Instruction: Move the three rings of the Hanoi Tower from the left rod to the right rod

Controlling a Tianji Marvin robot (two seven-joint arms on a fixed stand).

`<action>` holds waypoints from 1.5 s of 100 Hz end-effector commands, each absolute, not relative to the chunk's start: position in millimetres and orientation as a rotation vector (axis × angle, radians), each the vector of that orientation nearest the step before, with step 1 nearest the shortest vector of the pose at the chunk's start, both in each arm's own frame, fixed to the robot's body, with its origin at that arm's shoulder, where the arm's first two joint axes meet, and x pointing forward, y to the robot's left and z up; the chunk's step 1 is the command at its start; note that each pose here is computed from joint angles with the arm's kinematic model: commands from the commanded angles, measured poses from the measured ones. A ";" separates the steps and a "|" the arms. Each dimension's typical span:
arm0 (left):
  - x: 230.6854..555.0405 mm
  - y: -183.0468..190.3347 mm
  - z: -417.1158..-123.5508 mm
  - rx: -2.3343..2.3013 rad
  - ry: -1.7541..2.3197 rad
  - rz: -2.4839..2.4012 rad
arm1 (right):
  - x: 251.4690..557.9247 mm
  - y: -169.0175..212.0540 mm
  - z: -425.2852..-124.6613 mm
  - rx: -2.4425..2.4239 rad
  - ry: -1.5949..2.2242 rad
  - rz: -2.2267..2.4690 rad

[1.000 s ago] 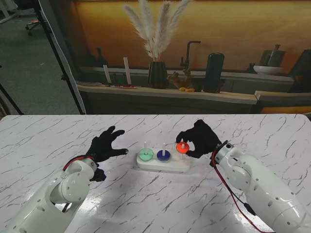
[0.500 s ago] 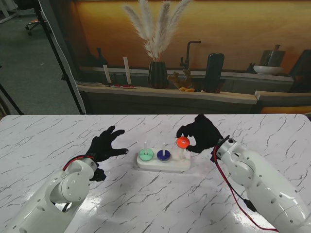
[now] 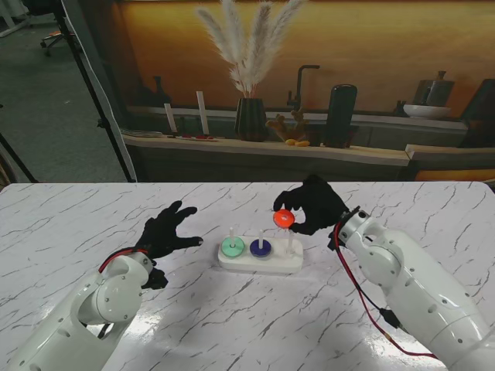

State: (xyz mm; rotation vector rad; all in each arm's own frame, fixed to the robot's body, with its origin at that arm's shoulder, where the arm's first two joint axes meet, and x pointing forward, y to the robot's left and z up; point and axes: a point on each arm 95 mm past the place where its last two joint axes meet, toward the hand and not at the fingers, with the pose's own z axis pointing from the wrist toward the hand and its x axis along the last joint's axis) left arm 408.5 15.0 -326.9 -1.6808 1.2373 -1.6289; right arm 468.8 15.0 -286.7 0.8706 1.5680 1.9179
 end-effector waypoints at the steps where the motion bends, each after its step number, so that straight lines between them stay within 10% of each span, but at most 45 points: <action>1: 405.7 13.2 -330.1 -1.690 1.248 -1.638 | 470.7 24.3 -286.2 0.864 1.566 1.941; 150: 403.9 31.0 -327.2 -1.679 1.178 -1.611 | 473.9 61.1 -306.9 0.813 1.700 1.978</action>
